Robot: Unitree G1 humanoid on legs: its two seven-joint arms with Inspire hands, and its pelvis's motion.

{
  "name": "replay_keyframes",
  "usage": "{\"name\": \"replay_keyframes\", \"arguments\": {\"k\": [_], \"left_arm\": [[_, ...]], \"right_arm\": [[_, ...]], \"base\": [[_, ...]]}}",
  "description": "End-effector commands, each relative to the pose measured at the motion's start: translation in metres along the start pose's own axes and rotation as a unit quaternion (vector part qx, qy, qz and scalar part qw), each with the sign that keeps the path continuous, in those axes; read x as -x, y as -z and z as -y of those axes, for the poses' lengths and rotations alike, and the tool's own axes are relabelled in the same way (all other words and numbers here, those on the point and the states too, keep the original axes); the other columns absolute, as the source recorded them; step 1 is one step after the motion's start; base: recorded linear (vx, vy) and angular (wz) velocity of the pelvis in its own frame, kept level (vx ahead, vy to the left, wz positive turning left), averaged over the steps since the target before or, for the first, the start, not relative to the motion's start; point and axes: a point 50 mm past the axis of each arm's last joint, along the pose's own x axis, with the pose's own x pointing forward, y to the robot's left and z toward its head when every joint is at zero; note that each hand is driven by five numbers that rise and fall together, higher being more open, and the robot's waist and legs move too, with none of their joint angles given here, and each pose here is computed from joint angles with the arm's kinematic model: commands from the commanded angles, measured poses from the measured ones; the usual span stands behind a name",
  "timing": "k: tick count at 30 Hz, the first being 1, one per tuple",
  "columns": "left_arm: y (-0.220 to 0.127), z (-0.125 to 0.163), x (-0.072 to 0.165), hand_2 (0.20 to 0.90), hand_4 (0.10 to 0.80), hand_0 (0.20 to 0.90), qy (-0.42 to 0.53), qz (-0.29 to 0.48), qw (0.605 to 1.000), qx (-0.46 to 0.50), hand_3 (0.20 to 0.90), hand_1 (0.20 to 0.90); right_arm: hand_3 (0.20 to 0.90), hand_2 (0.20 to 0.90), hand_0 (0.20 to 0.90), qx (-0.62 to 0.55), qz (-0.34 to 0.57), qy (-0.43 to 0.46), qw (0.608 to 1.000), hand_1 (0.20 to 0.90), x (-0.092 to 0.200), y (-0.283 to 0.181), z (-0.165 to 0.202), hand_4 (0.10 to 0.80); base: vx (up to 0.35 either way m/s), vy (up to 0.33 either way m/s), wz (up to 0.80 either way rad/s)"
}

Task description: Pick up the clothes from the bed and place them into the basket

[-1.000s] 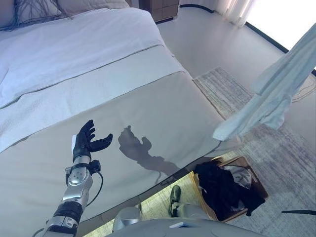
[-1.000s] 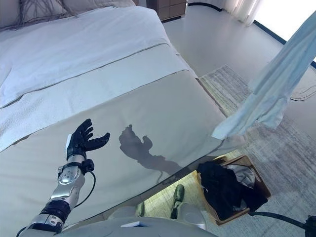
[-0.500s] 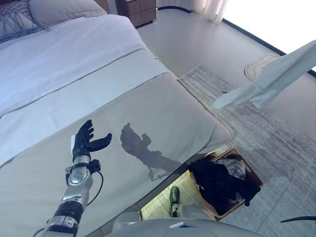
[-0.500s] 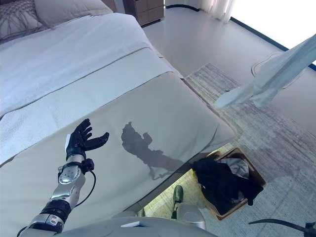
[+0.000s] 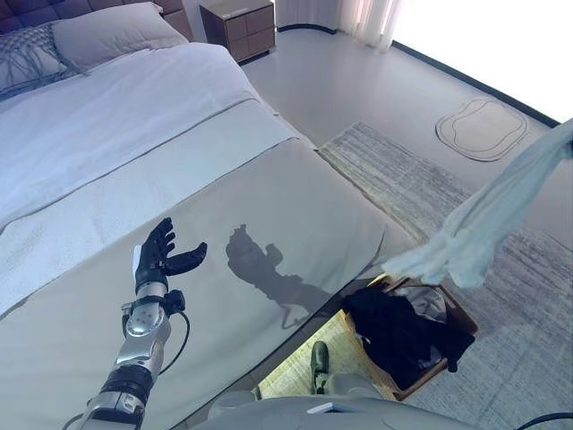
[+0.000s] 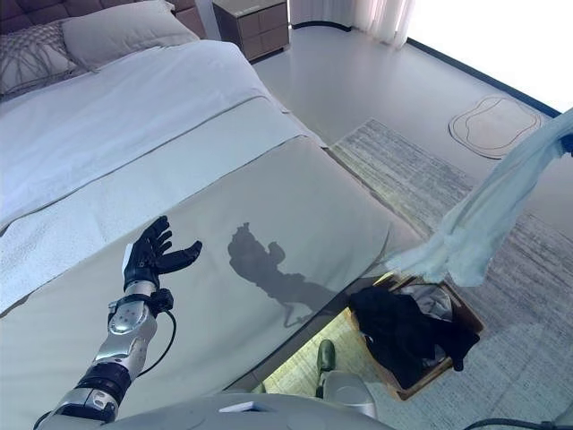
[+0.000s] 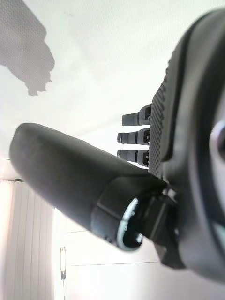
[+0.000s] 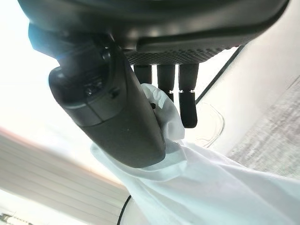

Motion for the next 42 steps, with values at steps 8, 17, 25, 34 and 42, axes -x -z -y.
{"name": "replay_keyframes", "arguments": {"k": [8,17,25,34,42], "left_arm": [[-0.035,-0.016,-0.012,0.9,0.8,0.9,-0.005,0.09,0.995,-0.031,0.9,0.9],[-0.036,-0.013,-0.013,0.9,0.8,0.9,-0.003,0.094,0.995,-0.029,0.9,0.9],[-0.036,-0.014,-0.015,0.9,0.8,0.9,-0.003,0.093,0.995,-0.028,0.9,0.9],[-0.04,-0.013,-0.015,0.9,0.8,0.9,-0.001,0.101,0.995,-0.022,0.9,0.9],[-0.042,-0.008,-0.016,0.9,0.8,0.9,0.007,0.105,0.994,-0.02,0.9,0.9]], "right_arm": [[0.2,0.3,0.3,-0.028,0.094,0.051,0.994,0.3,0.008,-0.022,0.014,0.1],[0.2,0.3,0.3,0.031,0.011,-0.066,0.997,0.3,0.01,0.03,-0.023,0.1],[0.2,0.3,0.3,0.06,-0.064,-0.09,0.992,0.3,0.017,0.074,-0.038,0.1],[0.2,0.3,0.3,0.092,-0.132,-0.076,0.984,0.3,0.032,0.123,-0.043,0.1],[0.9,0.9,0.9,0.114,-0.189,-0.061,0.973,0.9,0.047,0.157,-0.047,0.8]], "base": [[0.01,0.002,-0.04],[-0.002,-0.006,-0.08],[0.0,0.0,0.0],[-0.012,0.002,0.0],[-0.028,-0.004,0.01]]}}
